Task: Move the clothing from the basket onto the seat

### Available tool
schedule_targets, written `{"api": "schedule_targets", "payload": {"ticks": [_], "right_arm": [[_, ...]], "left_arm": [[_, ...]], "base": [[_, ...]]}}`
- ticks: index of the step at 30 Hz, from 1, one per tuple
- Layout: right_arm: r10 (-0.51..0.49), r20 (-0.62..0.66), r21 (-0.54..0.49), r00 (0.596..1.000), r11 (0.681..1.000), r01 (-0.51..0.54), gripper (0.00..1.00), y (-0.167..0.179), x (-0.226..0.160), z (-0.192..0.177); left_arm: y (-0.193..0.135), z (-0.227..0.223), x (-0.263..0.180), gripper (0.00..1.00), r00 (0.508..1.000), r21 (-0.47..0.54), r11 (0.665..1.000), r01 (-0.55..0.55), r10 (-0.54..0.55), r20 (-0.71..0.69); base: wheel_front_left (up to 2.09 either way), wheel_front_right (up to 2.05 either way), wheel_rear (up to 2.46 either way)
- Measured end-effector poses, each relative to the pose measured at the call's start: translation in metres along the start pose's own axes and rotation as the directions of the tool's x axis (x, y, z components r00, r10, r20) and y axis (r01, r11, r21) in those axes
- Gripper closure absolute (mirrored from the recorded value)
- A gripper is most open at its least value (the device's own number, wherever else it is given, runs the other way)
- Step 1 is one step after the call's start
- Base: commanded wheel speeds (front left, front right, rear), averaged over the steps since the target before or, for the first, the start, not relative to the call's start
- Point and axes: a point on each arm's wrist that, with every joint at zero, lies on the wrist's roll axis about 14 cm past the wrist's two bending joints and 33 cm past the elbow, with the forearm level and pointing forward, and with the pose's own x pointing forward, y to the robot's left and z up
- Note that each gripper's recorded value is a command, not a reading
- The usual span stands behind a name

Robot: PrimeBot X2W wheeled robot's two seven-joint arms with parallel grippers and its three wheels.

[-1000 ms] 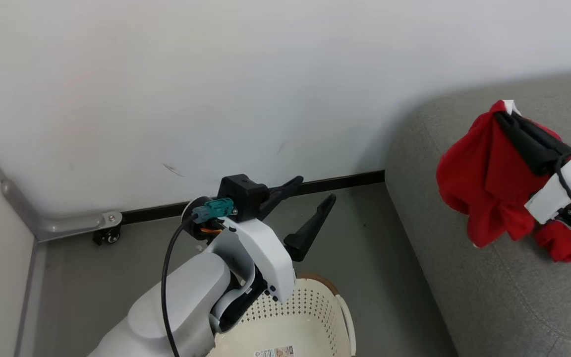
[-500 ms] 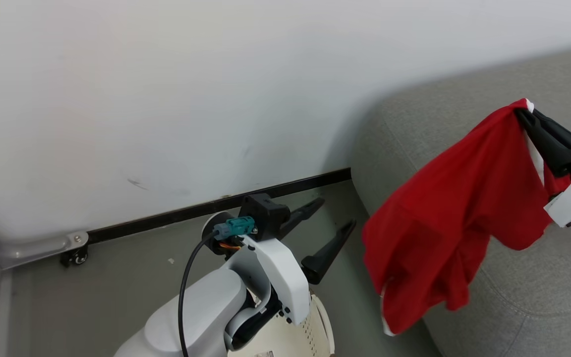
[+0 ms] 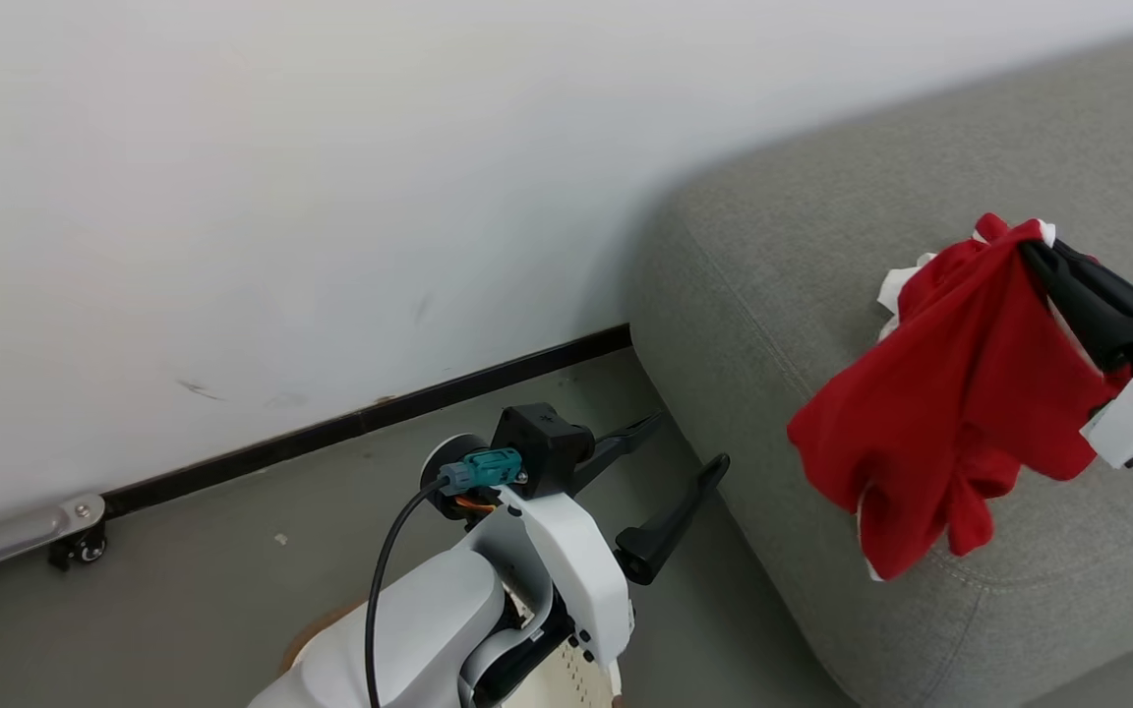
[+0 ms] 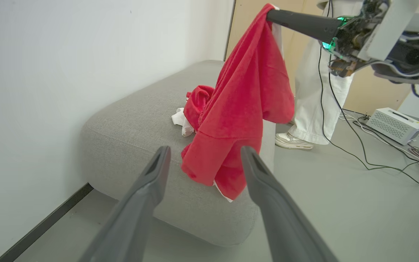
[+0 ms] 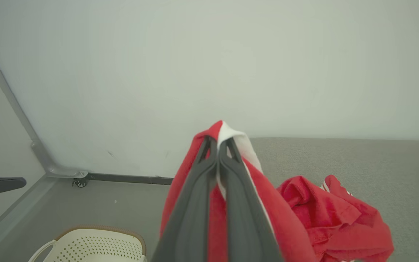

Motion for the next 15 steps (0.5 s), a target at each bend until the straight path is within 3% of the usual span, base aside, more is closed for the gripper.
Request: {"api": "schedule_targets", "payload": {"ticks": [4, 15], "right_arm": [[-0.045, -0.016, -0.003, 0.999, 0.999, 0.045, 1.0, -0.014, -0.001, 0.001], [-0.161, 0.106, -0.024, 0.981, 0.986, 0.165, 1.0, -0.062, 0.041, 0.064]], "left_arm": [[-0.001, -0.004, 0.004, 0.0, 1.0, -0.016, 1.0, 0.008, -0.008, -0.005], [0.037, -0.018, 0.001, 0.0, 0.997, -0.045, 0.996, -0.079, 0.078, -0.025]], "base": [[0.0, 0.0, 0.0], [0.0, 0.0, 0.0]]}}
